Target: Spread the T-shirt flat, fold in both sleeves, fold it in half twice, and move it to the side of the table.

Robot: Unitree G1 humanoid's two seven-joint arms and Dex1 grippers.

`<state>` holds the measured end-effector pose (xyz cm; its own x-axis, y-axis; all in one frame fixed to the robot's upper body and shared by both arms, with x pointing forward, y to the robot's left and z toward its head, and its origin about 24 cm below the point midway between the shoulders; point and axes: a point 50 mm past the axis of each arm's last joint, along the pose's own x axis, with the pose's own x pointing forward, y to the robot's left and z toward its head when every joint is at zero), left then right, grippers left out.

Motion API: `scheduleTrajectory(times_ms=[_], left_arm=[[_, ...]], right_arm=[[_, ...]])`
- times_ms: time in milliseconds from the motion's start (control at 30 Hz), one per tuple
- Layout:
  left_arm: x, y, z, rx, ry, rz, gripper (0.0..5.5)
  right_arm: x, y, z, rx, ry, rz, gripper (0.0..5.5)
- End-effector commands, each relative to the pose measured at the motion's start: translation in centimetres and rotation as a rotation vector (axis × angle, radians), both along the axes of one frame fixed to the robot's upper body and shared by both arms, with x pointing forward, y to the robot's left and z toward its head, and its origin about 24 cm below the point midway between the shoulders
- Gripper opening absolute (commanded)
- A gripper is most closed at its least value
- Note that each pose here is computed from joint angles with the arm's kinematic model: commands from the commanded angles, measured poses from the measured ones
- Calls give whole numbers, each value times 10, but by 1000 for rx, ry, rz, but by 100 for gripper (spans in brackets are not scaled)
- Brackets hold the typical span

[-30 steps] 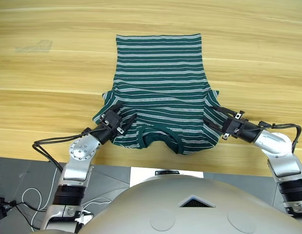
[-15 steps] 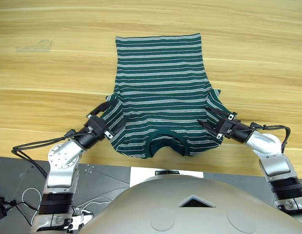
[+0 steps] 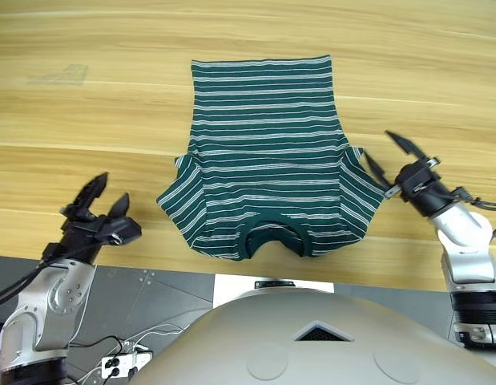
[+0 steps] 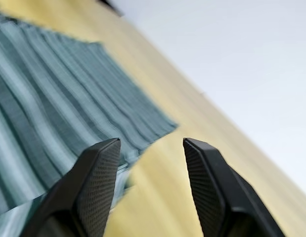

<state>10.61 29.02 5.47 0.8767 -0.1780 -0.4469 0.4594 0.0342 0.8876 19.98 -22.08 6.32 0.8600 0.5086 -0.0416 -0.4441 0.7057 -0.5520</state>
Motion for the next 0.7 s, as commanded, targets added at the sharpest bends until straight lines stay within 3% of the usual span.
scheduleTrajectory(times_ms=[33,300,533,700], left_arm=[[-8,-28,4,-31,161,-203,313],[14,-33,-9,12,220,-270,313],[1,-25,-12,28,261,-226,313],[0,-35,14,-124,126,-199,313]], right_arm=[[14,-14,26,67,-117,-124,234],[5,-17,33,92,-143,-175,234],[2,-22,32,73,-134,-198,234],[4,-20,27,65,-119,-196,234]])
